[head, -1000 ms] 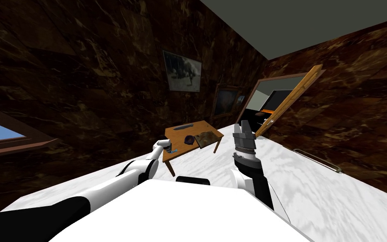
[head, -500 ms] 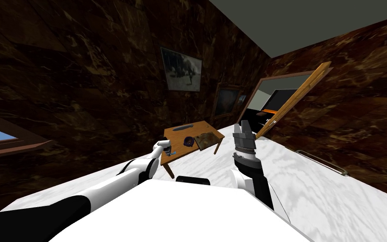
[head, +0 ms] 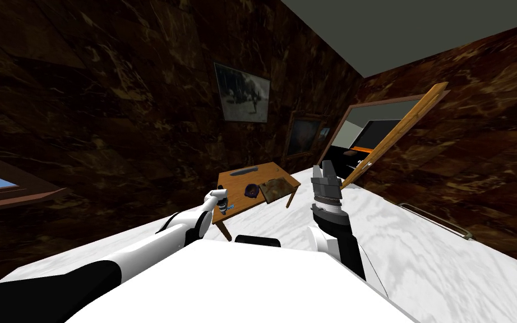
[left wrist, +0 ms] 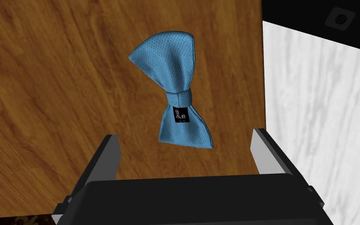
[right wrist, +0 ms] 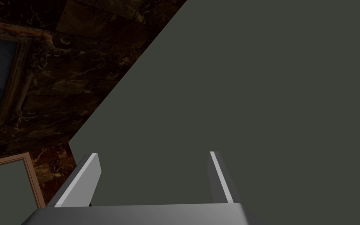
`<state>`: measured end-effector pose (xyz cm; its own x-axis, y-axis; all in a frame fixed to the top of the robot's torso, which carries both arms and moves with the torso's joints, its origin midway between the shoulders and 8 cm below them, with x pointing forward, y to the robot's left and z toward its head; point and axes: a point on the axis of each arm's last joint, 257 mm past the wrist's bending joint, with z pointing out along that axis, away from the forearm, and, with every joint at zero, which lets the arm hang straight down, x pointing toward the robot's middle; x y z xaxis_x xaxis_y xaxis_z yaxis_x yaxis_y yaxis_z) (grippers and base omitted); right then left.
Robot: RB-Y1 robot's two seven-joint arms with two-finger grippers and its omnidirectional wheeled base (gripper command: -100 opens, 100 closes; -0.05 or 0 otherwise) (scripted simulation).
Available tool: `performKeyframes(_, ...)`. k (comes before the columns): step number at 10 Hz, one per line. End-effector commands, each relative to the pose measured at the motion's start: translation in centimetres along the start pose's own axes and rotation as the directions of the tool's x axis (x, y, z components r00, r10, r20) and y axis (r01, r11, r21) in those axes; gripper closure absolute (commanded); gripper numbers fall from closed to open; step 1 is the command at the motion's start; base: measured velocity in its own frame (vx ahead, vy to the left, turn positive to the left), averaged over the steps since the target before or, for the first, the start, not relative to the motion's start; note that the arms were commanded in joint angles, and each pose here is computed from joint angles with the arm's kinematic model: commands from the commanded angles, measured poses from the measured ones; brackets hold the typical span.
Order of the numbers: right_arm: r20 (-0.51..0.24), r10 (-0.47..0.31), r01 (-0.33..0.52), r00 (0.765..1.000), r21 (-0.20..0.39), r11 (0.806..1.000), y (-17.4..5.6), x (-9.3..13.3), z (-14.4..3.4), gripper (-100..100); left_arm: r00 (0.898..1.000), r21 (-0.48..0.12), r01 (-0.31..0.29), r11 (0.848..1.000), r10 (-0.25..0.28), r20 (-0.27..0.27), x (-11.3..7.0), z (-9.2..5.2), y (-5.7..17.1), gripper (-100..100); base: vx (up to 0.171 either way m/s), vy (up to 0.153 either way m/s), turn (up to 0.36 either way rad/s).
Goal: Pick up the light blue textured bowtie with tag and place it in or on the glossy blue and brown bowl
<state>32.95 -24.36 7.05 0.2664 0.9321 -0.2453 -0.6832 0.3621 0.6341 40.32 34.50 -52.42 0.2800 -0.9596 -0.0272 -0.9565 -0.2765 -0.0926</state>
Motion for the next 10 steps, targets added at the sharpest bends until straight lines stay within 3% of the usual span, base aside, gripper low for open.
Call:
performKeyframes(1, 0.000, 0.000, 0.000, 1.000, 0.000, 1.000, 0.0, 0.0, 0.0, 0, 1.000, -0.021, -0.002, 1.000, 0.002, 0.004, -0.1, 0.2, 0.5, -100, 0.067, -0.014, 0.005)
performKeyframes(4, 0.000, 0.000, 0.000, 1.000, 0.000, 1.000, 0.0, 0.0, 0.0, 0, 1.000, -0.040, -0.004, 0.999, 0.005, 0.008, -0.2, 0.2, 1.2, -100, 0.029, -0.004, 0.003)
performKeyframes(5, 0.000, 0.000, 0.000, 1.000, 0.000, 1.000, 0.0, 0.0, 0.0, 0, 1.000, -0.042, -0.005, 0.999, 0.005, 0.008, -0.2, 0.3, 1.2, 0, 0.000, 0.000, 0.000)
performKeyframes(6, 0.000, 0.000, 0.000, 1.000, 0.000, 1.000, 0.0, 0.0, 0.0, 0, 1.000, -0.041, -0.005, 0.999, 0.005, 0.008, -0.2, 1.2, 2.2, -100, 0.025, 0.010, 0.004)
performKeyframes(8, 0.000, 0.000, 0.000, 1.000, 0.000, 1.000, 0.0, 0.0, 0.0, 0, 1.000, -0.041, -0.006, 0.999, 0.006, 0.008, -0.2, 2.3, 3.3, -100, 0.068, 0.024, 0.003)
performKeyframes(9, 0.000, 0.000, 0.000, 1.000, 0.000, 1.000, 0.0, 0.0, 0.0, 0, 1.000, -0.042, -0.005, 0.999, 0.006, 0.008, -0.3, 2.0, 3.0, -100, 0.035, 0.010, 0.002)
performKeyframes(10, 0.000, 0.000, 0.000, 1.000, 0.000, 1.000, 0.0, 0.0, 0.0, 0, 1.000, -0.040, -0.005, 0.999, 0.006, 0.008, -0.3, 2.1, 3.0, 100, 0.006, 0.002, 0.000)
